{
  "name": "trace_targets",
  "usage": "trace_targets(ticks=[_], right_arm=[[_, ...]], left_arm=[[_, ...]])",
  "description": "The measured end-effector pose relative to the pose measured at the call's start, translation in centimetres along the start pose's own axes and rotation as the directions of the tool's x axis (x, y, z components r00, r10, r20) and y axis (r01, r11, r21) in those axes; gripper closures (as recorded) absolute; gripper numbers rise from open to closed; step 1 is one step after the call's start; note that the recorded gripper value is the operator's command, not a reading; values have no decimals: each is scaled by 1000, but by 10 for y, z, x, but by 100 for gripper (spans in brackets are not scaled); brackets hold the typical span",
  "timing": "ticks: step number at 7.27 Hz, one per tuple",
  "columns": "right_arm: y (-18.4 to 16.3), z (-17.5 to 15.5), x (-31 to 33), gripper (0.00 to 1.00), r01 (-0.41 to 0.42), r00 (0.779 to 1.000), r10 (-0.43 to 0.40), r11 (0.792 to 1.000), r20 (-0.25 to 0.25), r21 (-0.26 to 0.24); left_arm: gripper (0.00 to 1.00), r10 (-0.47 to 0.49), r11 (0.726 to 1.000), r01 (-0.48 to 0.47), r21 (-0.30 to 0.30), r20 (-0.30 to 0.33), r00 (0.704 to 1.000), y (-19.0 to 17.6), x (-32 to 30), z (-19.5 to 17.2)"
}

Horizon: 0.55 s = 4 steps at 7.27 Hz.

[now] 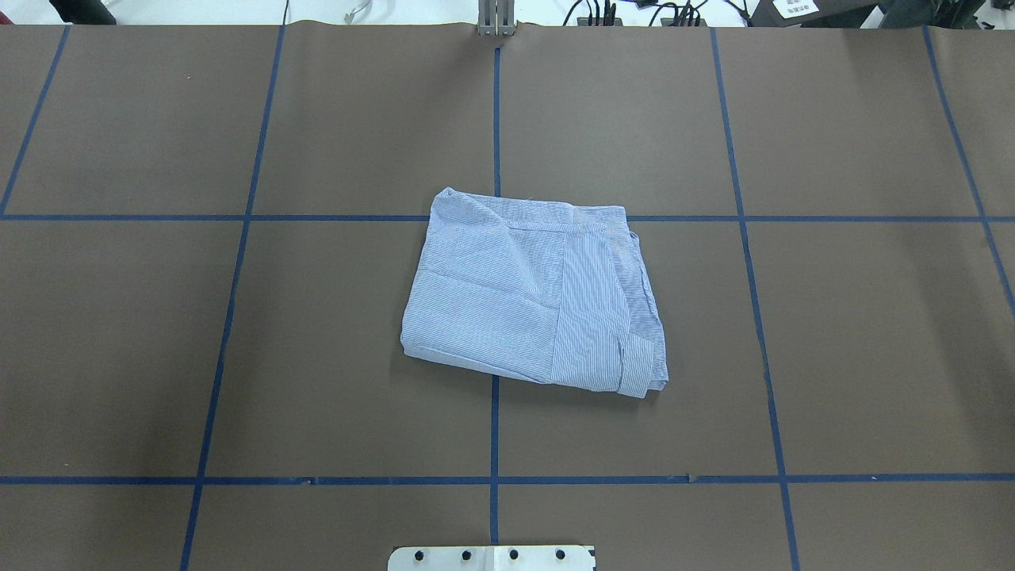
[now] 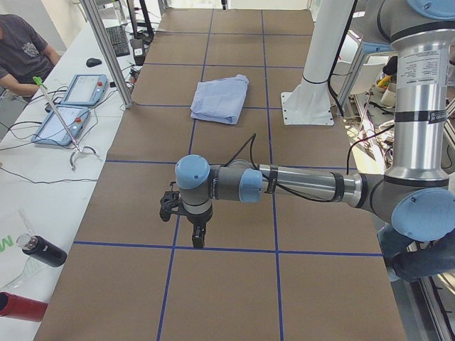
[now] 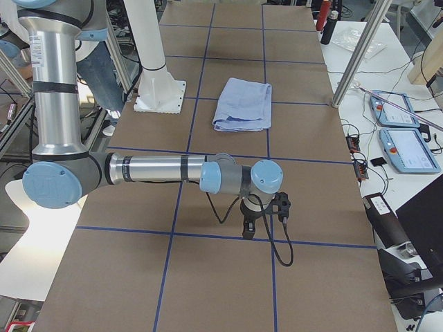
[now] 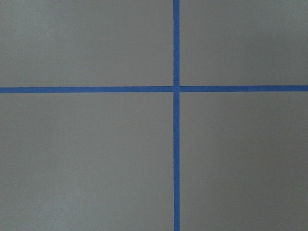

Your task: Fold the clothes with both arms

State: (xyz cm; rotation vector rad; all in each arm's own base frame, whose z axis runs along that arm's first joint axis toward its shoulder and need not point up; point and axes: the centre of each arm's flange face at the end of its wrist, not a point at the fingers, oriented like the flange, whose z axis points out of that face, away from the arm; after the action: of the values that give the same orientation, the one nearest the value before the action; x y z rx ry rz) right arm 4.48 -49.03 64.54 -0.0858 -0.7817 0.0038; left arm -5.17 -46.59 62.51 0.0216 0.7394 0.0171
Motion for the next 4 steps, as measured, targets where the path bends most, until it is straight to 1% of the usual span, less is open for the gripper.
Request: trace_targets(ticks=[2,4], right_arm=[[1,-1,2,0,-4,1000,4,1000,1,2],[2,-6,7,0,-15,1000,15,1000,3,11]], left_arm=[[0,5,1000,-5,-4,1,1000,10,-8,9],[0,10,1000,-10,-1,1,1000,10,-8,10]])
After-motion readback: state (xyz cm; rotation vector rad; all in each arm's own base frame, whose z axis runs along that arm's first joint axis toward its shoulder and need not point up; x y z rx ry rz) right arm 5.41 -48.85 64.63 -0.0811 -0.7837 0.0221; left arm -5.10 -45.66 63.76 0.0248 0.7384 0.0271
